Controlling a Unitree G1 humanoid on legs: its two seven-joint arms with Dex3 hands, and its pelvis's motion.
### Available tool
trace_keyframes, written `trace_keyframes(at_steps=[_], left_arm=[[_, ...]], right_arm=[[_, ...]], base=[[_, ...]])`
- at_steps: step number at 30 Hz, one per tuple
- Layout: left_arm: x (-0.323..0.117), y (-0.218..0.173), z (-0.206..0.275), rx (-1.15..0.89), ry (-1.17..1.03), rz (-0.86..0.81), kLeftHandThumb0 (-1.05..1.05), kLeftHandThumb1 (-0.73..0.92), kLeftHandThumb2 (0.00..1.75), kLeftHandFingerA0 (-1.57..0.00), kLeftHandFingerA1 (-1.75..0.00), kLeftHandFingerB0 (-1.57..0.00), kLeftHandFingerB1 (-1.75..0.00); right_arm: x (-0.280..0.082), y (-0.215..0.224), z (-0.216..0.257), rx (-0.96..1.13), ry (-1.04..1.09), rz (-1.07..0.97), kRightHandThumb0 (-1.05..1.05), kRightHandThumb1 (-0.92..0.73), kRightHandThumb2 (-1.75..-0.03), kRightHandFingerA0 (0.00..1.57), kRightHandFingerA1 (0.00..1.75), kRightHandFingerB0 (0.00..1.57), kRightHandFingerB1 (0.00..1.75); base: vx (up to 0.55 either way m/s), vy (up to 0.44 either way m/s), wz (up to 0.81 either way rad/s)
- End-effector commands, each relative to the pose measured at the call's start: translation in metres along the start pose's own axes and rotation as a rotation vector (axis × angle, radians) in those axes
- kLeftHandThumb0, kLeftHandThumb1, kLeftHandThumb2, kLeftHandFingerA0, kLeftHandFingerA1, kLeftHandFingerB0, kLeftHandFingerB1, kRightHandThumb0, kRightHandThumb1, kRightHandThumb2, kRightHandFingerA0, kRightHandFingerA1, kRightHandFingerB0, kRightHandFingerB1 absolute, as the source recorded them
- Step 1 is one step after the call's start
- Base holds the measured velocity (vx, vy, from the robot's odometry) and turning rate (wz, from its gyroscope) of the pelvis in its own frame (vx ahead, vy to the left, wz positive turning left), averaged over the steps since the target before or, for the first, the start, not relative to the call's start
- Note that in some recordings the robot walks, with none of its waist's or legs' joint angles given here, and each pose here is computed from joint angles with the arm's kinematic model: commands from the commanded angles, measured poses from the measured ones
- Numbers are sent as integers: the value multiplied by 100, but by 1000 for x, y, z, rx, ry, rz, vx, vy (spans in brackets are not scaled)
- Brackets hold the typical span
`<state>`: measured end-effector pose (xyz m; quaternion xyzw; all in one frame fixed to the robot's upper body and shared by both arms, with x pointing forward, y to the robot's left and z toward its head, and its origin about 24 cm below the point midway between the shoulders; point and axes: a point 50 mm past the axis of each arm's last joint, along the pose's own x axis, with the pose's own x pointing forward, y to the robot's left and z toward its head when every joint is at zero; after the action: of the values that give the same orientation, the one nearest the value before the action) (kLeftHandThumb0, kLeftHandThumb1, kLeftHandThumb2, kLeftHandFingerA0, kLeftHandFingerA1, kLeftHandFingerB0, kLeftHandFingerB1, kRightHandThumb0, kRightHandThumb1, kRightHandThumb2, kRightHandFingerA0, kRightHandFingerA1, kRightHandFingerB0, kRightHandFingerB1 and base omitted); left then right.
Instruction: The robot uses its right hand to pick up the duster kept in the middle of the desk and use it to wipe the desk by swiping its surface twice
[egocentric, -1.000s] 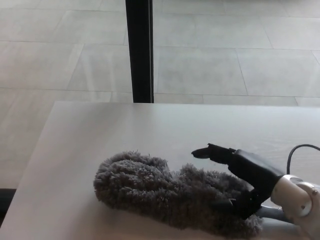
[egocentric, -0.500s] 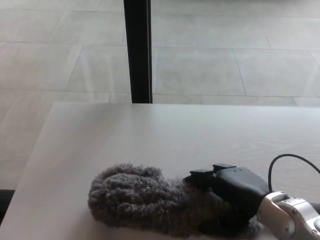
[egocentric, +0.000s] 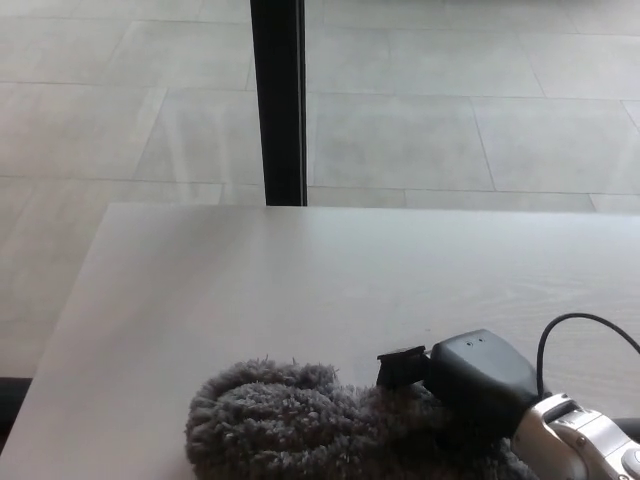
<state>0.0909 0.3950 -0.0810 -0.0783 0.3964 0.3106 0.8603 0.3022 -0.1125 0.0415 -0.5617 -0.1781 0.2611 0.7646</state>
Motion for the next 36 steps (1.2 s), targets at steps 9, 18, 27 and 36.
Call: trace_keyframes(at_steps=[9,18,27,36], left_arm=[[-1,5,12,-27,-62,-23,-81,78,117,-44,-67,-31,-54],[0,1,13,-29,-68,-41,-84,92,76,-45,-57,-36,-40],[0,2,14,-23,-79,-41,-83,92,76,-44,-57,-35,-41],[0,0,15,-37,-73,-69,-84,92,76,-42,-55,-35,-39]], right_arm=[[-16,9,6,-81,-35,-559,-23,-64,-74,95,169,87,97],[-35,62,20,-375,-378,-208,-47,-41,-93,135,140,89,86],[-25,41,-11,-514,-323,-90,-36,-56,-71,105,167,91,88],[-27,8,-66,-638,-61,-32,-34,-60,-63,94,169,89,97]], base=[[0,0,0],[0,0,0],[0,0,0],[0,0,0]])
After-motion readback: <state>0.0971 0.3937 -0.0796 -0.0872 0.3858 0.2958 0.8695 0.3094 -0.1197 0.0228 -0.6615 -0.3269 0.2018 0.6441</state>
